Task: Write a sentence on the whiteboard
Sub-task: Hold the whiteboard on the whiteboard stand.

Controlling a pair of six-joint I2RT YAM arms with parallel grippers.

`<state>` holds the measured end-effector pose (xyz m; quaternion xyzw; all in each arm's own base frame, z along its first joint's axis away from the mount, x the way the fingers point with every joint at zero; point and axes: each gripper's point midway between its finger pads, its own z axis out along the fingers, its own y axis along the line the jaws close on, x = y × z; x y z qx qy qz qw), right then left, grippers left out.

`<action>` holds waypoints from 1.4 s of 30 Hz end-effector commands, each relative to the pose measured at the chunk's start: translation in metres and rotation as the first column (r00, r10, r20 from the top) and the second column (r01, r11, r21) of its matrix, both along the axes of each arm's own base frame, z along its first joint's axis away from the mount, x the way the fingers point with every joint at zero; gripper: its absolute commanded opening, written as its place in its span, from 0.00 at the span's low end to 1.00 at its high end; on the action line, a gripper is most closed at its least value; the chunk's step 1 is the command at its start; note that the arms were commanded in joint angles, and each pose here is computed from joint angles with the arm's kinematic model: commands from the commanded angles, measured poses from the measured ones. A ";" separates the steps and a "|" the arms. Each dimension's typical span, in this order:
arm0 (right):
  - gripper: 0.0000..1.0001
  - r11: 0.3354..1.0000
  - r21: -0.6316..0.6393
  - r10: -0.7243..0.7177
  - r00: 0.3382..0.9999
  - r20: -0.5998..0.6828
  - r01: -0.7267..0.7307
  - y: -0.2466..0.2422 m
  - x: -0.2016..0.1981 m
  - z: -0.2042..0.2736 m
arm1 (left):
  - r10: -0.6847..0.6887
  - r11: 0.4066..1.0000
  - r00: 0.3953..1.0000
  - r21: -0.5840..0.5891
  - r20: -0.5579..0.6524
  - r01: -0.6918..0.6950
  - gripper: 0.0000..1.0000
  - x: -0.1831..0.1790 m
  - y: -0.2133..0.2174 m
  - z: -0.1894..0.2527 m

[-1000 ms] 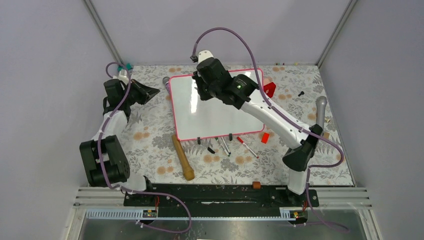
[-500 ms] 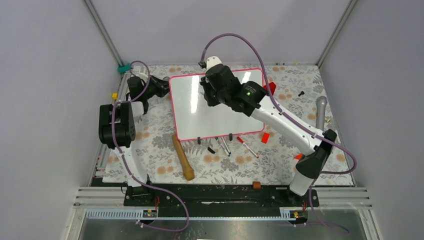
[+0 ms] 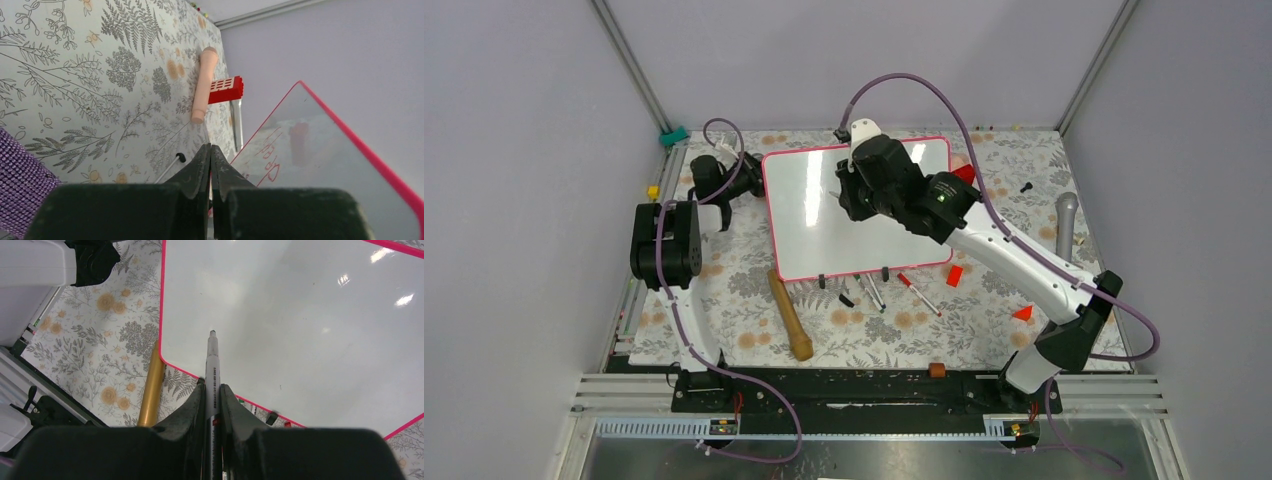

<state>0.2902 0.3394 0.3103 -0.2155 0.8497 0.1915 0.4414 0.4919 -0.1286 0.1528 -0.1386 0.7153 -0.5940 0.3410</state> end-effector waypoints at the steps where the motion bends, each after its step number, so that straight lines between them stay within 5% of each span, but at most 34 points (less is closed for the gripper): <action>1: 0.00 0.997 0.076 0.013 0.999 0.040 -0.016 -0.001 -0.008 0.026 | -0.116 0.990 0.988 0.090 0.105 0.107 0.00 -0.013 -0.008 -0.008; 10: 0.00 0.997 0.078 0.003 0.999 0.048 -0.007 -0.008 -0.010 0.029 | -0.167 0.885 0.980 0.454 0.111 0.100 0.00 -0.016 0.000 -0.045; 14: 0.00 0.997 0.076 0.003 0.999 0.046 -0.007 -0.007 -0.009 0.027 | -0.206 0.892 0.968 0.434 0.145 0.125 0.01 -0.018 -0.006 -0.039; 17: 0.00 0.997 0.078 0.002 0.999 0.046 -0.006 -0.007 -0.010 0.028 | -0.221 0.927 0.953 0.349 0.208 0.139 0.18 -0.022 -0.007 -0.033; 23: 0.00 0.997 0.076 0.001 0.999 0.043 -0.004 -0.007 -0.010 0.025 | -0.204 0.941 0.933 0.321 0.298 0.103 0.14 -0.024 -0.004 -0.025; 26: 0.00 0.997 0.080 0.006 0.999 0.044 -0.009 -0.006 -0.010 0.023 | -0.241 0.941 0.936 0.299 0.258 0.160 0.14 -0.021 -0.011 -0.031; 36: 0.00 0.996 0.085 0.010 0.999 0.043 -0.014 -0.002 -0.008 0.016 | -0.350 0.936 0.846 0.126 0.403 0.328 0.13 -0.042 -0.032 -0.004; 42: 0.00 0.996 0.091 0.020 0.999 0.041 -0.024 0.004 -0.006 0.014 | -0.412 0.911 0.802 0.164 0.432 0.379 0.14 -0.053 -0.045 0.000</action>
